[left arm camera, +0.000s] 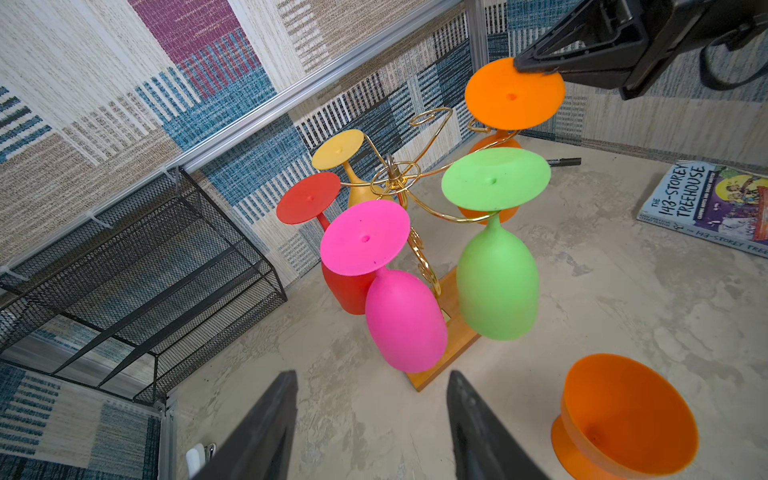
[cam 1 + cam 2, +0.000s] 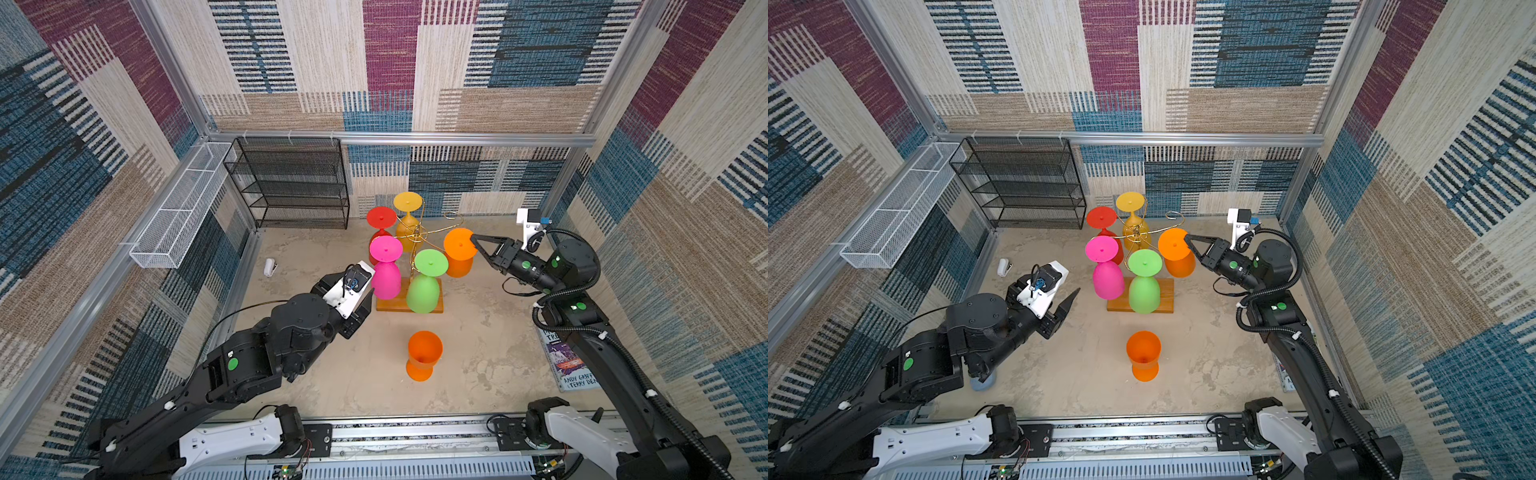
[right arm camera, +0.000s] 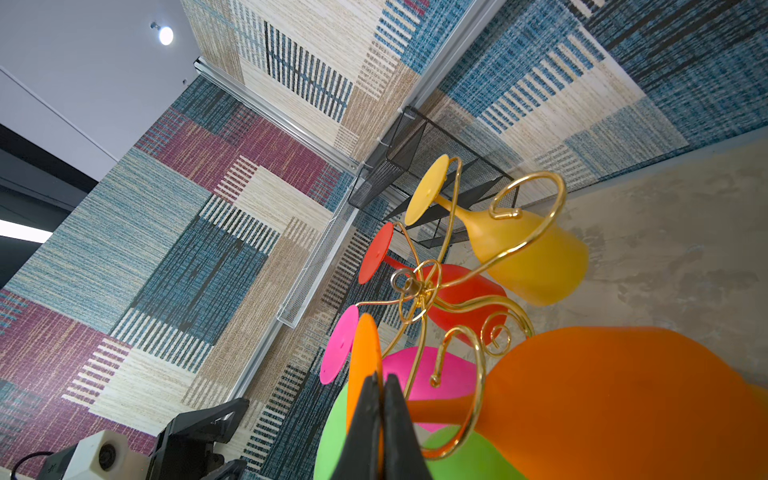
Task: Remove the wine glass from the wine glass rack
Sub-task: 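Move the right gripper to the foot of the second orange glass on the rack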
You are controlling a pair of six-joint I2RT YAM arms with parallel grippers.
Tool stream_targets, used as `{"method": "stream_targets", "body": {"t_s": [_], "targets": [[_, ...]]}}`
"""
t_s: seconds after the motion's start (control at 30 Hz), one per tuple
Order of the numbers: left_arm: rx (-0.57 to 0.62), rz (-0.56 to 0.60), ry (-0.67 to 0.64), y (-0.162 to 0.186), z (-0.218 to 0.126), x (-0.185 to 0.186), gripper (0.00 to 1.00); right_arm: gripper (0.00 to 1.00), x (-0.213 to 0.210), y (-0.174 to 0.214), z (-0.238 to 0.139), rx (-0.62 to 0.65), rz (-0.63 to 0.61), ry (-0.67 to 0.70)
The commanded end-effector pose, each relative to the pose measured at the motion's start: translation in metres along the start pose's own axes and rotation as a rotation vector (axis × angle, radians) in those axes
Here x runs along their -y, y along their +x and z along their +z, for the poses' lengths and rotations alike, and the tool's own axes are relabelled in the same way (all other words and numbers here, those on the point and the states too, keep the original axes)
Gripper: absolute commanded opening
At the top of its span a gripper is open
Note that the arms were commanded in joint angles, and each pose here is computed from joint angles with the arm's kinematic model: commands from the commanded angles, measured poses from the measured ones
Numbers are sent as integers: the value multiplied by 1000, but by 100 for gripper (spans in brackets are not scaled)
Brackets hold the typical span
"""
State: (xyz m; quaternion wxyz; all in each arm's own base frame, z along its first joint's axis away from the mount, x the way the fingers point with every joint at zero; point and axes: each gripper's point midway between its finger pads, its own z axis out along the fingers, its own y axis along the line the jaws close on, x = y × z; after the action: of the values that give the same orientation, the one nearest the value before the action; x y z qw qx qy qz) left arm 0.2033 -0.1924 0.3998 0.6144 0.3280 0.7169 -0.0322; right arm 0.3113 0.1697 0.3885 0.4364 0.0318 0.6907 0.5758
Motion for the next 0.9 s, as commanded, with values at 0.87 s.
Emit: {"method": "stream_targets", "body": {"t_s": [0.87], "targets": [[-11, -28, 13, 6, 2, 0, 60, 0, 3, -9, 42, -17, -4, -33]]}}
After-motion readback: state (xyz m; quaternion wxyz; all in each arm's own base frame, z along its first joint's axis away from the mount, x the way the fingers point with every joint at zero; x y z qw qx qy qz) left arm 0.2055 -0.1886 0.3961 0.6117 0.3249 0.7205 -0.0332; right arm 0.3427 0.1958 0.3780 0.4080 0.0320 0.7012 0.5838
